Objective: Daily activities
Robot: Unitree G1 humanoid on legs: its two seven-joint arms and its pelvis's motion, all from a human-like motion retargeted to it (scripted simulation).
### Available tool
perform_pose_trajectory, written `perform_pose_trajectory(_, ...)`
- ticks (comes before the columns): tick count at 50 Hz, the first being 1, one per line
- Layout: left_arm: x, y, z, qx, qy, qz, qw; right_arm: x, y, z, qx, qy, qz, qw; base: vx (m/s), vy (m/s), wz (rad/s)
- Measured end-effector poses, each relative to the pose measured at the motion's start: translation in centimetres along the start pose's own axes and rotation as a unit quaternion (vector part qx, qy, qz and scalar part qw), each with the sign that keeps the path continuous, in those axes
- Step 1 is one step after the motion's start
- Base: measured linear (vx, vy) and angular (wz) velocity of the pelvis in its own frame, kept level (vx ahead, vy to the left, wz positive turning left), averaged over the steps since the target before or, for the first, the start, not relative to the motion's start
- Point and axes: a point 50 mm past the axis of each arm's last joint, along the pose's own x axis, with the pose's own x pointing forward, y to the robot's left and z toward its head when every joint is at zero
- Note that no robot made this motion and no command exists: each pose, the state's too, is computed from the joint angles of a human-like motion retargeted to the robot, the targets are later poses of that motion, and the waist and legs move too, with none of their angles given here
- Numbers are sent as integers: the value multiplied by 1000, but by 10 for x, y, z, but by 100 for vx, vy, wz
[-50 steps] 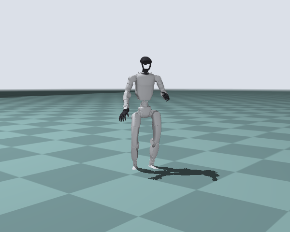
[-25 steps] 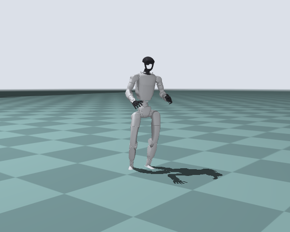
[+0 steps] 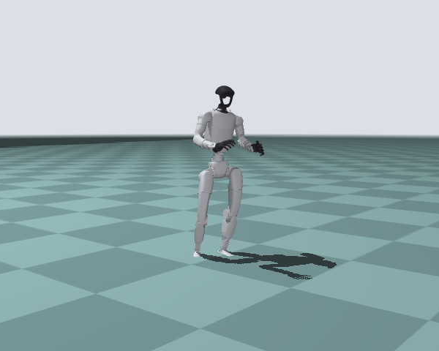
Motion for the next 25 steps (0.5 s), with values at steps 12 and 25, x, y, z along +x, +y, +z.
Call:
perform_pose_trajectory(12, -6, 7, -2, 40, 12, -22, 999, 2, 2, 12, 35, 3, -10, 999, 0, 0, 0)
perform_pose_trajectory(25, -8, 13, -1, 89, 11, -39, 995, 4, 1, 21, 40, -13, -23, 999, 0, 0, 0)
